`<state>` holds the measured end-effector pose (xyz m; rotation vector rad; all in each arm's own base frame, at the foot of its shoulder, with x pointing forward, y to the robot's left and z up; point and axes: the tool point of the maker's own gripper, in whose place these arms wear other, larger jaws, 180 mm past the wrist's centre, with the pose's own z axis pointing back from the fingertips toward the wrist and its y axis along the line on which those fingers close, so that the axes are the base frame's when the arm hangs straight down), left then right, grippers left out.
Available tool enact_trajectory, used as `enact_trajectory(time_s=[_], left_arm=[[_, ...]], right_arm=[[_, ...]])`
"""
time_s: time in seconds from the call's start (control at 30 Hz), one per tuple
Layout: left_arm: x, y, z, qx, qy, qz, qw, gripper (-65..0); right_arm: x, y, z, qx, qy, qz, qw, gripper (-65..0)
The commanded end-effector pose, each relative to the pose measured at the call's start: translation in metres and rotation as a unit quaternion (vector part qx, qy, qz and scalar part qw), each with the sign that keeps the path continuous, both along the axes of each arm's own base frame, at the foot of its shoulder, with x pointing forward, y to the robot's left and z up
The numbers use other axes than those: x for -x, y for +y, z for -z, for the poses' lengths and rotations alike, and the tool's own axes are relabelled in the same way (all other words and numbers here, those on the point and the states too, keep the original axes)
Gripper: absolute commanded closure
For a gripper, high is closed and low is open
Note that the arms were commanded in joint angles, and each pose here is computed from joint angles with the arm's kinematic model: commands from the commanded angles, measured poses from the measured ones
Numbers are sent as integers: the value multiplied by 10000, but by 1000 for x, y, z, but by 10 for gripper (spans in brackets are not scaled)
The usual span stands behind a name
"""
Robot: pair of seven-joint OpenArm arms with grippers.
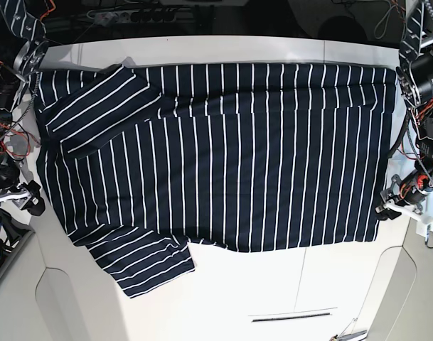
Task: Fold the T-shirt properly
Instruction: 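Move both grippers to the shirt's side edges and grasp them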
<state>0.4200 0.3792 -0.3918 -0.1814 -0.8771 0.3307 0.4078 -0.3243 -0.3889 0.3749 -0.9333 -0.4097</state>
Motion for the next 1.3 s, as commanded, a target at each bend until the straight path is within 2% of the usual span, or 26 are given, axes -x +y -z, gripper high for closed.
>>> enact_trajectory(time_s=[0.0, 0.3, 0.87, 1.17, 1.27], left_arm=[[-11, 12, -21, -118, -255, -74, 9996, -335], [-4, -3, 2, -178, 84, 109, 9997, -335], [-13, -29, 6, 103, -59, 191, 9997, -335], [-19, -31, 3, 51, -153, 213, 9996, -335], [-23, -31, -3, 50, -213, 214, 9995, -335]], right_arm=[[-14, -9, -24, 72, -382, 71, 9992, -361], [-15, 10, -12, 21, -301, -25, 9995, -361], [-20, 27, -9, -116, -405, -63, 9991, -361], [-25, 49, -7, -334, -478, -165, 9982, -361], [-28, 57, -7, -285, -454, -312, 9981, -361]])
